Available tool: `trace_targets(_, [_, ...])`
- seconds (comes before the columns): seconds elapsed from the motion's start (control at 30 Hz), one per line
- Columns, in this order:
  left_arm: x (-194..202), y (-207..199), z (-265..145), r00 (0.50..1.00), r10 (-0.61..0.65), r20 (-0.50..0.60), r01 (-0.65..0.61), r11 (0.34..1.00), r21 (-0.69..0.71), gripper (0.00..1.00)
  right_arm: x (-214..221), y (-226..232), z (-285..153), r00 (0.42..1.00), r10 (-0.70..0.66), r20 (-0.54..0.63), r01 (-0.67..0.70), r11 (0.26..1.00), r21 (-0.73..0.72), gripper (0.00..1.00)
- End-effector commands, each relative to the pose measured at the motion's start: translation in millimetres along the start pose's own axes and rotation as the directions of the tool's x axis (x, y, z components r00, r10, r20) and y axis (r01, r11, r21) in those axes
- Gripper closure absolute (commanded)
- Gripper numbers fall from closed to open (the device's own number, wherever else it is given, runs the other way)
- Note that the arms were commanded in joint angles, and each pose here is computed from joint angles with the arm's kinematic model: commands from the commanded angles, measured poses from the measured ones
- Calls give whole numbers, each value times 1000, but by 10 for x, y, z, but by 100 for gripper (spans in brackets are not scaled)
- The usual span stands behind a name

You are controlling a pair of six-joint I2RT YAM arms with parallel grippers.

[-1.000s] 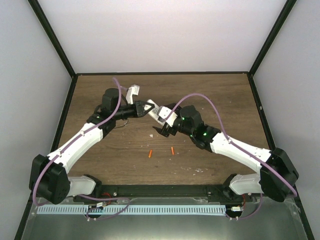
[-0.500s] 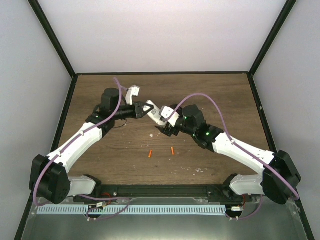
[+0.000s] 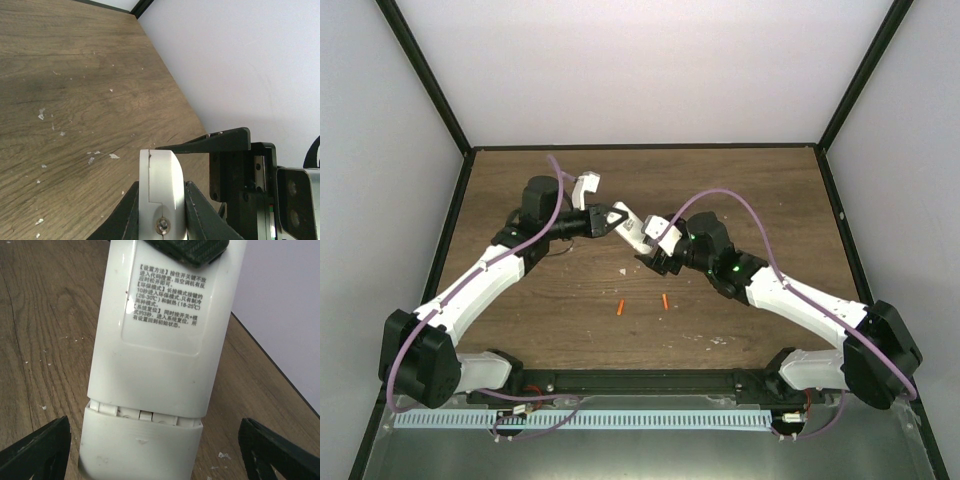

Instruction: Load the batteries into the remote control

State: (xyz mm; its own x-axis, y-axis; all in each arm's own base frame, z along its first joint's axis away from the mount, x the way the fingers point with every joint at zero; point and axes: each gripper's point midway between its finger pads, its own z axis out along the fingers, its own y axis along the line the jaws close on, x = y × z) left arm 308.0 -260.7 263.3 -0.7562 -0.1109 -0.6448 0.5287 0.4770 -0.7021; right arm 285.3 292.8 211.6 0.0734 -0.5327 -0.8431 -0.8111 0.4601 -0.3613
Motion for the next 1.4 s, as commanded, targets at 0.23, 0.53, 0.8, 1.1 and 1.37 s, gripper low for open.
trace_targets(0.23, [-76,-155,-59,999,46,22,-47,998,51,100,-27,-40,-14,1000,15,16,-15,1000,2,24])
trace_targets(0.53, [-63,-129,-63,999,45,22,-46,998,42,100,-45,-26,-25,1000,21,18,-20,1000,-12,39])
trace_targets(0.8, [-107,-94,-73,998,42,43,-43,999,15,100,-17,-22,-29,1000,20,4,-20,1000,-13,50])
trace_targets(1.1, [-248,-14,-149,993,91,79,-85,993,-81,100,187,58,9,997,44,-65,-46,998,-35,55])
trace_targets(1.37, [-339,27,-213,987,115,116,-98,985,-140,100,306,116,47,991,72,-111,-78,995,-55,55])
